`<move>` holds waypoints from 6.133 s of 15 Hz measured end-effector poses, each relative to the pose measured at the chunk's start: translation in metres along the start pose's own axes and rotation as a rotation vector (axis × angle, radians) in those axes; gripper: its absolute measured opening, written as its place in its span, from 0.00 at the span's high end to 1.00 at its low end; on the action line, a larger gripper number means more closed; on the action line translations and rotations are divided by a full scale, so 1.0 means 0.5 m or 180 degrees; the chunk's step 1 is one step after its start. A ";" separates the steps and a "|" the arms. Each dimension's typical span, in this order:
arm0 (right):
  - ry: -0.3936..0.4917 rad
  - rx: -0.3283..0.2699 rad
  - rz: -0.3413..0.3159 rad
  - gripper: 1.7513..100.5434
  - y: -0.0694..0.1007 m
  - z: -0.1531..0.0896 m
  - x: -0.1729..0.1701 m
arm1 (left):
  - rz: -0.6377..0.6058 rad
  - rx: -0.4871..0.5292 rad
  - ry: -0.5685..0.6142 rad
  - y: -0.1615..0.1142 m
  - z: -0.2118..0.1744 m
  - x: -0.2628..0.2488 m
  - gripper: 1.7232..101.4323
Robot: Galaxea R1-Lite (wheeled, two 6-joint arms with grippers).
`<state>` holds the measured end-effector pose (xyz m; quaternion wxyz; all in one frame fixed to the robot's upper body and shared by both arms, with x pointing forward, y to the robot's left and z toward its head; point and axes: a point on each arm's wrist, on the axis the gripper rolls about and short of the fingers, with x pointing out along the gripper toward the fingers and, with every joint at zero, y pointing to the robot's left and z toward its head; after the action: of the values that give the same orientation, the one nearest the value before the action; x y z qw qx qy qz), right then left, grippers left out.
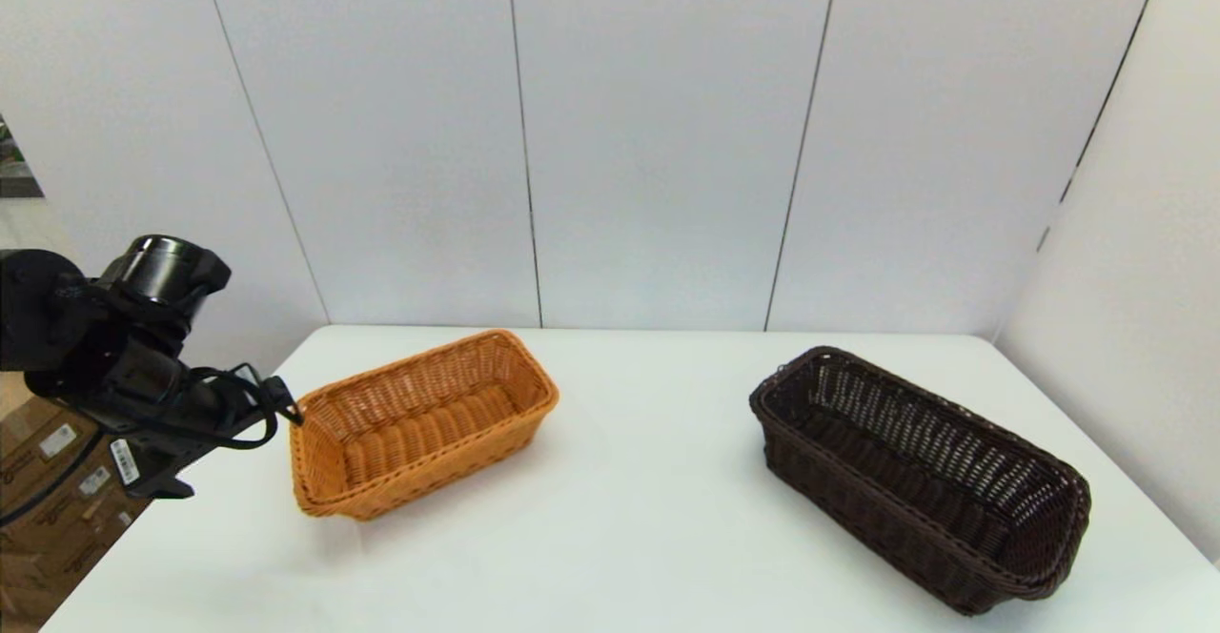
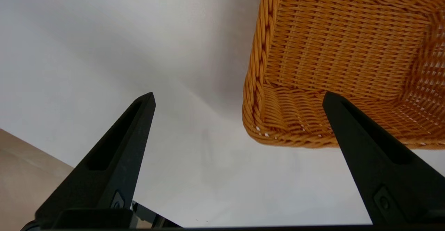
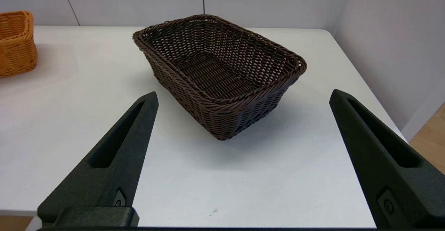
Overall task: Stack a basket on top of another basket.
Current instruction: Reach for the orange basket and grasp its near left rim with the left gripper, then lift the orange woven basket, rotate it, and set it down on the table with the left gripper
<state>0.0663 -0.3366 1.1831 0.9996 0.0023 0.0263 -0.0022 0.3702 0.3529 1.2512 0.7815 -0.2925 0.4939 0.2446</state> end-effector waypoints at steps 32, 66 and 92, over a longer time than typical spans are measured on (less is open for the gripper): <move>0.0000 0.0000 -0.0001 0.03 0.000 0.000 0.000 | -0.0320 0.0120 0.0800 -0.041 0.027 0.186 0.04; 0.0000 0.0000 0.0000 0.03 0.000 0.000 0.000 | -0.0465 0.0283 0.0954 -0.001 0.034 0.184 0.89; 0.0001 0.0000 -0.0001 0.03 0.000 0.000 0.000 | -0.1902 0.1100 0.1843 -0.002 -0.012 0.105 0.89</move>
<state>0.0663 -0.3366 1.1831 0.9996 0.0023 0.0265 -0.0024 0.3876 0.3531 1.2012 0.6848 -0.3438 0.6197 -0.1697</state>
